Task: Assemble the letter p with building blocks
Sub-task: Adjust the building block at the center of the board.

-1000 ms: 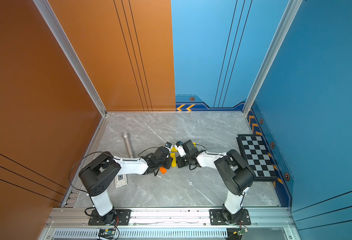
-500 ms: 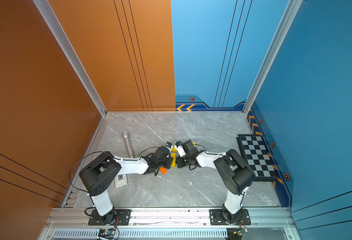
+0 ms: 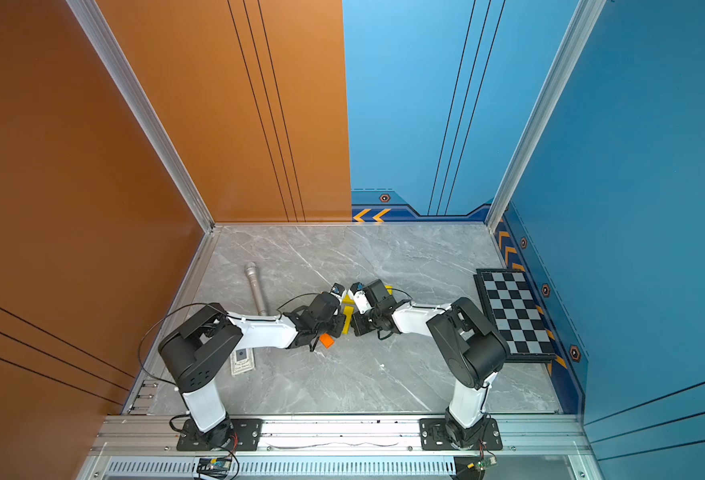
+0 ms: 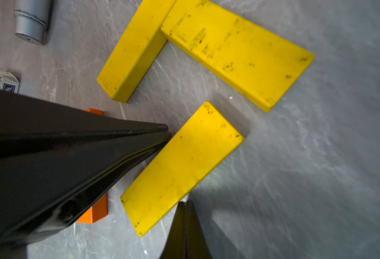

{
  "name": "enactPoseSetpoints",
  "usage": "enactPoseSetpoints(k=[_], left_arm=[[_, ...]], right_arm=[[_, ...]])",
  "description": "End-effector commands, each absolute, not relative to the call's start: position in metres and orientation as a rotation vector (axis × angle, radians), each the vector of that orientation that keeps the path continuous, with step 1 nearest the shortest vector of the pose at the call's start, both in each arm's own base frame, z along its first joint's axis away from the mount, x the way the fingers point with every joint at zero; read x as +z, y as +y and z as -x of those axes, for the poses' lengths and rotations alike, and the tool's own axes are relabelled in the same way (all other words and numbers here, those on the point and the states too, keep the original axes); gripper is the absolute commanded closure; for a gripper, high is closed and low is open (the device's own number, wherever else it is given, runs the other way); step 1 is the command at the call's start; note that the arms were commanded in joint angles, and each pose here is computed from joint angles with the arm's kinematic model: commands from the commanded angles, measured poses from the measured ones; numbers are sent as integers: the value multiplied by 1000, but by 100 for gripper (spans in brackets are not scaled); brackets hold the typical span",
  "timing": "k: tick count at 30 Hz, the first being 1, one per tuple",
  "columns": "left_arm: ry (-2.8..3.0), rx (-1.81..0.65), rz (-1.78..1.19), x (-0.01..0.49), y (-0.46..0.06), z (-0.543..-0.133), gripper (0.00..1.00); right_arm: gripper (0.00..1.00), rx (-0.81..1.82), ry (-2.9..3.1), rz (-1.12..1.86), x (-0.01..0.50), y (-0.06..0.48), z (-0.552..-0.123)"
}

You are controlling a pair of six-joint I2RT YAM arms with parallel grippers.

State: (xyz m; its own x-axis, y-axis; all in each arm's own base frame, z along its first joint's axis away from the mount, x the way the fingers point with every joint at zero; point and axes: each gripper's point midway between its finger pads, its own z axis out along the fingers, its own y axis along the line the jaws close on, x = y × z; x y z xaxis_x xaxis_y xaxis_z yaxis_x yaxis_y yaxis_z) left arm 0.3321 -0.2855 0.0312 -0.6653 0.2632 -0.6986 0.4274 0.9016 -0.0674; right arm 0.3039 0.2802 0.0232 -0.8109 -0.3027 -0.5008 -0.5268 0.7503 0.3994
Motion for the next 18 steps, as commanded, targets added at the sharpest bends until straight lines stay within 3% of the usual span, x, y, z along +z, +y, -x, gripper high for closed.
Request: enactPoseSetpoints(k=[1, 3, 6, 9, 18], left_arm=[[2269, -252, -444, 54, -272, -334, 92], [2224, -246, -425, 68, -265, -333, 89], [2155, -259, -417, 91, -260, -331, 64], [2098, -273, -433, 113, -255, -323, 60], [1997, -281, -465, 137, -226, -289, 52]], right_arm=[[100, 671, 2559, 623, 21, 268, -302], [96, 647, 2537, 603, 28, 262, -301], [78, 616, 2488, 579, 42, 254, -300], [65, 610, 2474, 574, 52, 251, -296], [68, 590, 2401, 605, 51, 262, -267]])
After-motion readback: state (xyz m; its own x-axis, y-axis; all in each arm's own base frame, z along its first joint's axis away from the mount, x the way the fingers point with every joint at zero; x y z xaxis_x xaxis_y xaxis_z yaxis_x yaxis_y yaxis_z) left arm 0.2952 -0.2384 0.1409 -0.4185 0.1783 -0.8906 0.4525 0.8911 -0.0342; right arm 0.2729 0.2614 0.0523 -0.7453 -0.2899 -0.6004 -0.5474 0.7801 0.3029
